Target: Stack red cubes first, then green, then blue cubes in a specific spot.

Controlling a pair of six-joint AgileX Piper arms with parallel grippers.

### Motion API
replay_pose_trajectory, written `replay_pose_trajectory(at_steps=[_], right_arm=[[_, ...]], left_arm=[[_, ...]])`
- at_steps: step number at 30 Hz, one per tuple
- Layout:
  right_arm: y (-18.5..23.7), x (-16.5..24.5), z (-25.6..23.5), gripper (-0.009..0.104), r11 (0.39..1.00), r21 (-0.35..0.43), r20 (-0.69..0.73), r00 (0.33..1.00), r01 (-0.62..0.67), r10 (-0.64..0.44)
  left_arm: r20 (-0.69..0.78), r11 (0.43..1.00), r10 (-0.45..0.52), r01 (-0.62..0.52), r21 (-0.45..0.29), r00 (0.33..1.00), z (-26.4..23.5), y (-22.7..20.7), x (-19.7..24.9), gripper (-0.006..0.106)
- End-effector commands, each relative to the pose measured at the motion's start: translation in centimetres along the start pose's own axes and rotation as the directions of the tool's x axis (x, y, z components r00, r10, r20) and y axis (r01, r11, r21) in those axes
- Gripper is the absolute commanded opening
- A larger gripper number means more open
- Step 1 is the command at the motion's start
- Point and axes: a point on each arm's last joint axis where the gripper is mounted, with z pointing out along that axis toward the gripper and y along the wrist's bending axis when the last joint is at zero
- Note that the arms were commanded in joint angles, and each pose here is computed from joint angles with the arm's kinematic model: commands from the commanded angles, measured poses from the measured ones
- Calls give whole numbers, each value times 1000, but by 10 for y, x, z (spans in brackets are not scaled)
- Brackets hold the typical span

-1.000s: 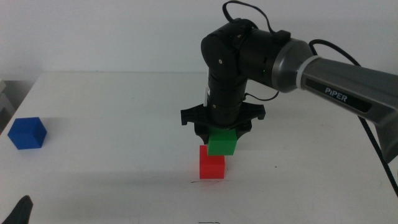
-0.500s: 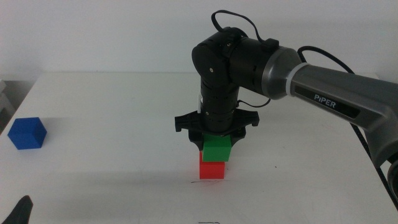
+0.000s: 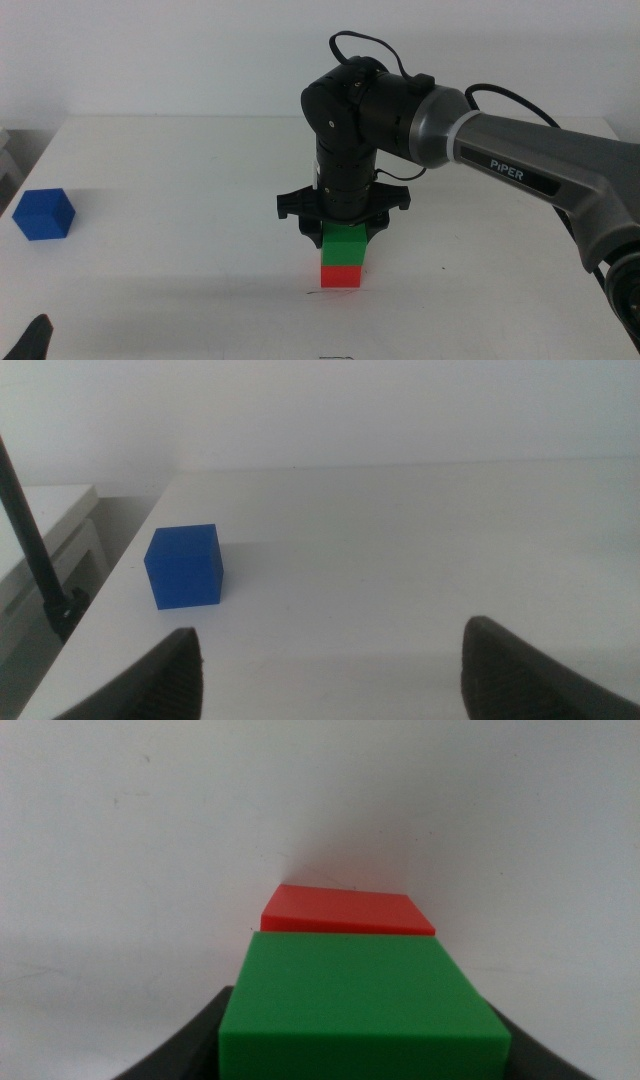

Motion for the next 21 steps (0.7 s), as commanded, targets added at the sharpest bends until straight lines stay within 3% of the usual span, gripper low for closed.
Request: replay_pose_trajectory(at_steps=[1, 2, 3, 8, 11, 16, 21], right_arm=[[-2, -6, -33, 0, 999, -40, 87, 996, -4, 8], [-2, -6, -33, 1, 999, -41, 88, 996, -4, 8], [-2, -7, -32, 53, 999, -46, 95, 995, -3, 7], [0, -8, -32, 83, 998, -58, 107, 994, 5, 2], [-4, -6, -50, 94, 997, -72, 117, 993, -2, 11], [-24, 3, -100, 94, 996, -83, 138, 990, -26, 37], [-55, 18, -179, 94, 986, -165, 284, 958, 18, 30]], left_arm=[[112, 1000, -12, 12, 1, 994, -2, 0, -9, 86], [112, 1000, -12, 12, 1, 994, -2, 0, -9, 86], [112, 1000, -12, 12, 1, 994, -2, 0, -9, 86], [112, 1000, -12, 12, 1, 994, -2, 0, -9, 86], [112, 1000, -12, 12, 1, 994, -2, 0, -9, 86], [112, 1000, -12, 12, 1, 994, -2, 0, -9, 86], [112, 1000, -12, 12, 1, 994, -2, 0, -9, 86]])
